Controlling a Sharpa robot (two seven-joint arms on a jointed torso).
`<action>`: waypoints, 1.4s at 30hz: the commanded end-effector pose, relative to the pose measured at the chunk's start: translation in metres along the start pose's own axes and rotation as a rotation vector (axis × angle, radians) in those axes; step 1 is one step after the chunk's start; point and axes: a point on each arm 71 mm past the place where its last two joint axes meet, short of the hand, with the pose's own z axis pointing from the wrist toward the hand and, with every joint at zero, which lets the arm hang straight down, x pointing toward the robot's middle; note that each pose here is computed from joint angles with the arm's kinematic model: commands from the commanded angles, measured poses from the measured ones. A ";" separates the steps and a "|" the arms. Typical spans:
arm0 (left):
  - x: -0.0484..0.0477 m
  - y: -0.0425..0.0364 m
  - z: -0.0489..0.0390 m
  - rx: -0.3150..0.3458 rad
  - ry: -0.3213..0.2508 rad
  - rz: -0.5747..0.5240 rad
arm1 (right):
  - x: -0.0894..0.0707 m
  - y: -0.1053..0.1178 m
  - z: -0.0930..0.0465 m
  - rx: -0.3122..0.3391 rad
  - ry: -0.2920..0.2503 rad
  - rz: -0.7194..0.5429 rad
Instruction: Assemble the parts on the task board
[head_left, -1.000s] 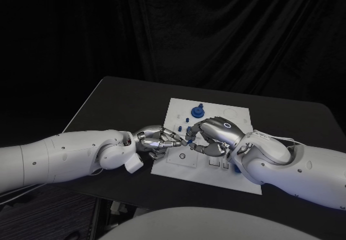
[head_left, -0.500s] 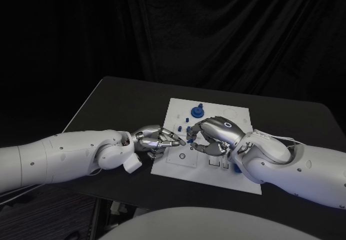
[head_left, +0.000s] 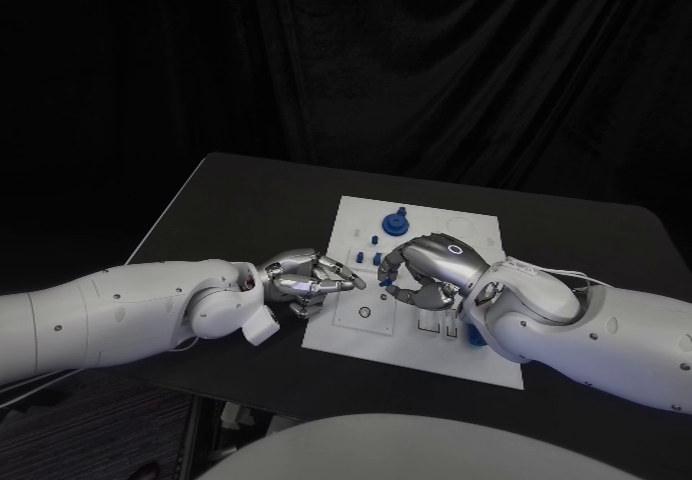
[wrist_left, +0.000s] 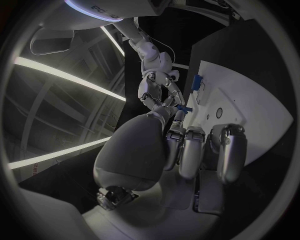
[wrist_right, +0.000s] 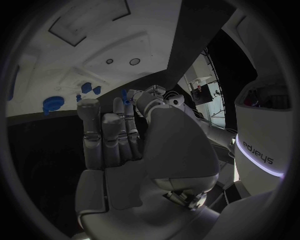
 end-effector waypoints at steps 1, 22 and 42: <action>-0.0002 -0.0003 -0.0005 0.012 -0.013 -0.004 | 0.005 -0.005 0.002 0.040 0.072 -0.049; -0.0024 -0.0002 -0.0030 0.015 -0.025 -0.002 | 0.020 -0.006 0.018 0.058 0.177 -0.130; -0.0022 -0.0003 -0.0026 0.015 -0.022 -0.003 | 0.027 -0.007 0.022 0.065 0.214 -0.135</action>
